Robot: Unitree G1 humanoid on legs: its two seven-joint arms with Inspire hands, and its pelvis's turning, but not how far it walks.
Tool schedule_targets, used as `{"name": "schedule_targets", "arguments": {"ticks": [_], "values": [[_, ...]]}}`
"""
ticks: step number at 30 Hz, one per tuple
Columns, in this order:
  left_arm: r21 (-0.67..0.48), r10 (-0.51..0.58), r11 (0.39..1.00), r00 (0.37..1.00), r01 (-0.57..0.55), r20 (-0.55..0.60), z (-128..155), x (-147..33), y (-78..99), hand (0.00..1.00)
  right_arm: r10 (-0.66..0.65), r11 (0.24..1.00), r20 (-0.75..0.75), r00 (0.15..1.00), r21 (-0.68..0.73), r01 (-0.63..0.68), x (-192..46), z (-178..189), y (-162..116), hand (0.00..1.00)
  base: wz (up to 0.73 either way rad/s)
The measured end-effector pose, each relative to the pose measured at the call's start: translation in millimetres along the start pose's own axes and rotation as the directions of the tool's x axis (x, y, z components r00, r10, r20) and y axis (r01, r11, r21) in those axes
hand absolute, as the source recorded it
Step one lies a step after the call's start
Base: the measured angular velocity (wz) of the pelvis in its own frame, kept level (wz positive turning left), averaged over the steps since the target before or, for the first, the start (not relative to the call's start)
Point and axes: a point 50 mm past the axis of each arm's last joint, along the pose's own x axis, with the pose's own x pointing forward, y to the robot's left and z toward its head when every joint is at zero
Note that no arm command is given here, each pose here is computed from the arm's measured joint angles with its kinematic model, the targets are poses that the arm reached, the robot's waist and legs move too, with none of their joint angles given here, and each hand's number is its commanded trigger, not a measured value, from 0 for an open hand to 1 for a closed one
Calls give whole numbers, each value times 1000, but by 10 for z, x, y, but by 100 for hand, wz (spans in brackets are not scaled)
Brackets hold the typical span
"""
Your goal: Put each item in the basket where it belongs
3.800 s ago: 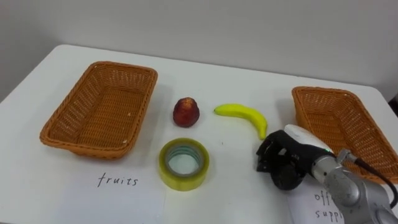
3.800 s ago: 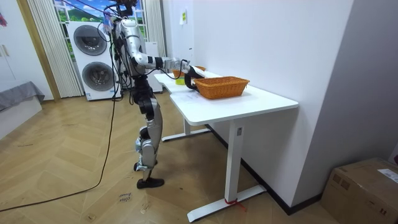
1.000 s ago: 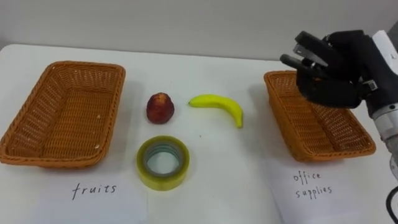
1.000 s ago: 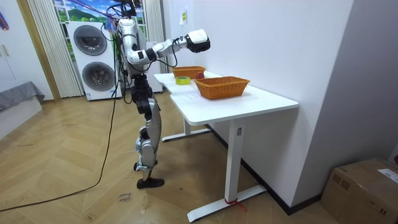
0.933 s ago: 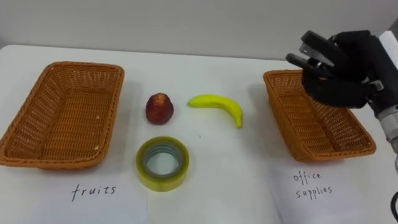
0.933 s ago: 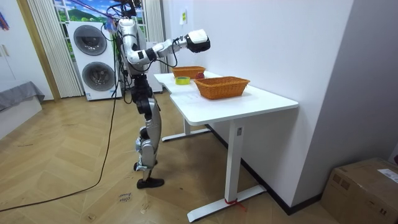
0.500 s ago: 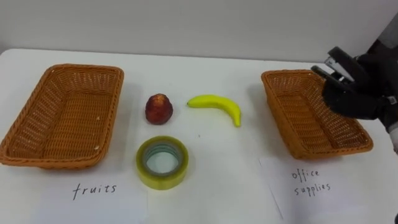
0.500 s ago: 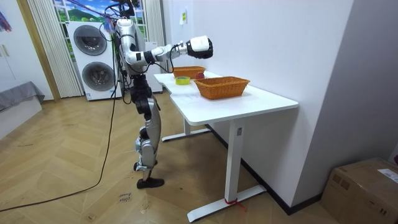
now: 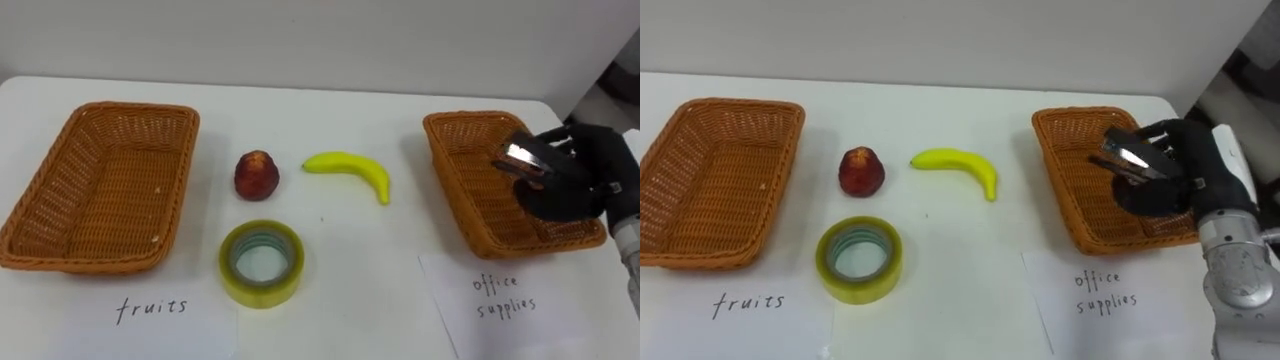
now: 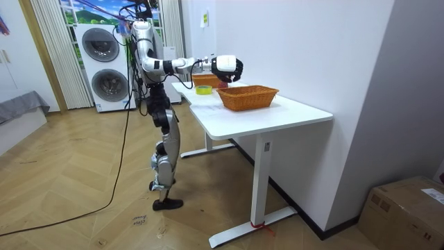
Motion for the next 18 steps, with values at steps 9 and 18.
{"name": "schedule_targets", "arguments": {"ticks": [9,18], "values": [[-1,13,1000,1000,-13,-1,-1,0,7,0,-10,1000,-26,1000,1,10,-1,-61,9,0,0],[0,12,1000,1000,-12,-5,-17,-4,1,0,-26,1000,-26,999,0,26,-2,-62,1,0,0]]}}
